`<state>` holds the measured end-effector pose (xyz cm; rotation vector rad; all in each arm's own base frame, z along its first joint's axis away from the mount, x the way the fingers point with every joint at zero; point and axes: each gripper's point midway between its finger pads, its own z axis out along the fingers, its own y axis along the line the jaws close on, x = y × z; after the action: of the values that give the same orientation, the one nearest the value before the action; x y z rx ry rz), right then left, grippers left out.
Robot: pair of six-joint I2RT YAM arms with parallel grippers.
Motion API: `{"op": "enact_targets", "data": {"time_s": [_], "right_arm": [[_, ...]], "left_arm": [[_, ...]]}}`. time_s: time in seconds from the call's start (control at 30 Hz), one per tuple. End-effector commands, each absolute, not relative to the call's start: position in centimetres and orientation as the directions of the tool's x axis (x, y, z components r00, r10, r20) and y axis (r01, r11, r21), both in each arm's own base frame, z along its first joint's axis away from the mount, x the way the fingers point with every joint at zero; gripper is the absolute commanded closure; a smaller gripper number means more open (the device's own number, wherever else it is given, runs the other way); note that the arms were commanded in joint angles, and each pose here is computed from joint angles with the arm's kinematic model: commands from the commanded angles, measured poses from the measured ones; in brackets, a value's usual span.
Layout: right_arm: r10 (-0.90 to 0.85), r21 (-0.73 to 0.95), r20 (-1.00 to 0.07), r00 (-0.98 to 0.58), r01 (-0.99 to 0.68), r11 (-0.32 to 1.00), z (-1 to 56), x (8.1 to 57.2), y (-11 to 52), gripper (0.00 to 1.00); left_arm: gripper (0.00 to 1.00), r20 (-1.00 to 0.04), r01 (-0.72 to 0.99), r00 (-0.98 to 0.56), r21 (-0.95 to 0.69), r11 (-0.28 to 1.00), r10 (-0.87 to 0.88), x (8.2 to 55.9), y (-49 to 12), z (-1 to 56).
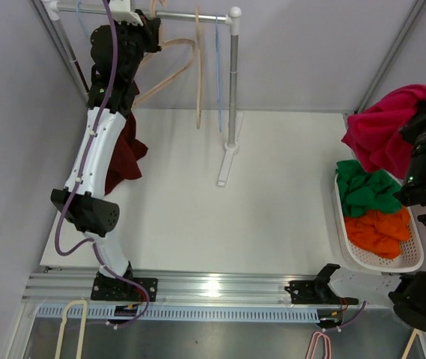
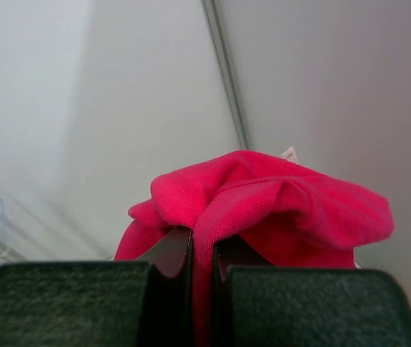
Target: Remove the t-shirt from the hanger
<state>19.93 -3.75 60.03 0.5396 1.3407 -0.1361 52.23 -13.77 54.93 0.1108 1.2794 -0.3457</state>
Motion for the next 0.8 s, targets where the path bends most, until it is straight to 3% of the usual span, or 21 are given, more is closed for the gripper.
{"op": "enact_targets", "data": {"time_s": [0.0, 0.17, 0.53, 0.7, 0.77], "right_arm": [[0.255, 0.378, -0.919, 0.301, 0.486, 0.788, 60.7, 17.4, -6.8, 1.0], [0.304, 0.384, -0.921, 0.245, 0.429, 0.817, 60.1, 16.7, -6.6, 1.0], [0.161, 0.227, -0.97, 0.184, 0.428, 0.875, 62.5, 18.3, -4.0, 1.0], [0.16, 0.232, -0.966, 0.202, 0.412, 0.881, 63.3, 19.0, -2.9, 1.0], [0.085, 0.146, -0.983, 0.163, 0.409, 0.901, 63.0, 20.1, -1.0, 1.0]], "left_arm": [[0.99, -0.91, 0.327, 0.341, -0.118, 0.938, -0.234, 51.5, -14.0, 58.5], [0.99, -0.909, 0.345, 0.344, -0.111, 0.932, -0.236, 52.3, -15.0, 58.7], [0.99, -0.921, 0.378, 0.308, -0.113, 0.919, -0.239, 53.6, -16.8, 56.9], [0.99, -0.931, 0.388, 0.284, -0.106, 0.916, -0.229, 53.8, -17.6, 55.8], [0.99, -0.932, 0.388, 0.281, -0.107, 0.916, -0.228, 53.8, -17.6, 55.6]]}}
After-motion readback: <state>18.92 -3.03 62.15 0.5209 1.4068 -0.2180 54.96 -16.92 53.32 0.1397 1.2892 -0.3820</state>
